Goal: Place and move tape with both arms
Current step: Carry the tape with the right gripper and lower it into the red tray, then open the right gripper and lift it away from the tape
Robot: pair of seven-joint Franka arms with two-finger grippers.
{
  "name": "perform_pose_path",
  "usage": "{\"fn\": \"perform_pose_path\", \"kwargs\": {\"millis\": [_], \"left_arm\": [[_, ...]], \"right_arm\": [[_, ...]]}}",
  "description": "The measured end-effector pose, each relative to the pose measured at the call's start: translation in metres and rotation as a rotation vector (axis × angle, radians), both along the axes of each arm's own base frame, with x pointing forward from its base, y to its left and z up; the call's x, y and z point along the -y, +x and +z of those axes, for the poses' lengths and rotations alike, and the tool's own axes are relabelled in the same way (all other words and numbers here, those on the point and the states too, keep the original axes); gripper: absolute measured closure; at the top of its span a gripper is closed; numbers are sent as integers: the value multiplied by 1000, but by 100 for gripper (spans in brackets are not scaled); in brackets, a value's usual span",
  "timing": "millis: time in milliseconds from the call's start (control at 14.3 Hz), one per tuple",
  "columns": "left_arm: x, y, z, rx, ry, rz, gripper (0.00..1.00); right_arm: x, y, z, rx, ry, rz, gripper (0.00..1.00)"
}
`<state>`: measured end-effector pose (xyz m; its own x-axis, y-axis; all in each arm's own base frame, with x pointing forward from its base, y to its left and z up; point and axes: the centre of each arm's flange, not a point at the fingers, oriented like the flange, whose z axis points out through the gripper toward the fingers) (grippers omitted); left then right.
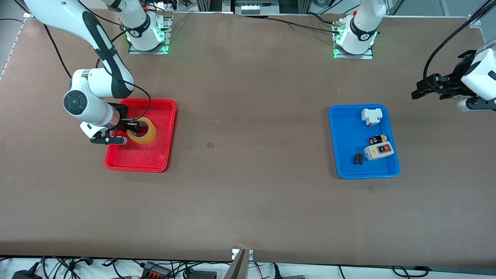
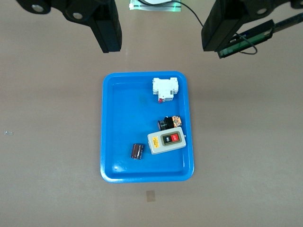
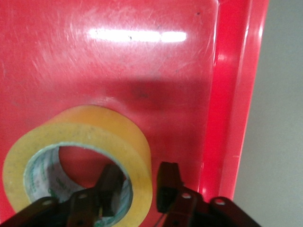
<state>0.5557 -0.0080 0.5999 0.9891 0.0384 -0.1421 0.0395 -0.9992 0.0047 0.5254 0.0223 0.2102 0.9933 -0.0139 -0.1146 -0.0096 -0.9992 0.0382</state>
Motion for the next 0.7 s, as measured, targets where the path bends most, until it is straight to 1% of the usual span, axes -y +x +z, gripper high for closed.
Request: {"fn": "perform_pose_path", "kwargs": {"millis": [70, 140, 210, 279, 349, 419, 489, 559, 699], "left_arm": [[0, 0, 0, 1, 0, 0, 0], [0, 0, 0, 3, 0, 0, 0], [0, 1, 0, 5, 0, 1, 0], [-1, 1, 1, 5, 0, 1, 0], [-1, 1, 1, 6, 0, 2, 0], [-1, 1, 1, 7, 0, 3, 0], [-2, 1, 1, 9, 0, 3, 0], [-2, 1, 1, 11, 0, 3, 0], [-1, 2, 1, 15, 0, 3, 0]], "right_arm": [[0, 2, 4, 9, 0, 0, 37], [0, 5, 10, 23, 1, 0, 22], [-1, 10, 20, 44, 2, 1, 11], [-1, 16, 33, 74, 4, 1, 10], [-2, 23, 50, 104, 5, 2, 5], [-2, 30, 68, 125, 6, 4, 4], [-2, 36, 89, 131, 5, 6, 4], [-2, 43, 113, 122, 3, 5, 4], [-2, 54, 165, 76, -4, -1, 4]]}}
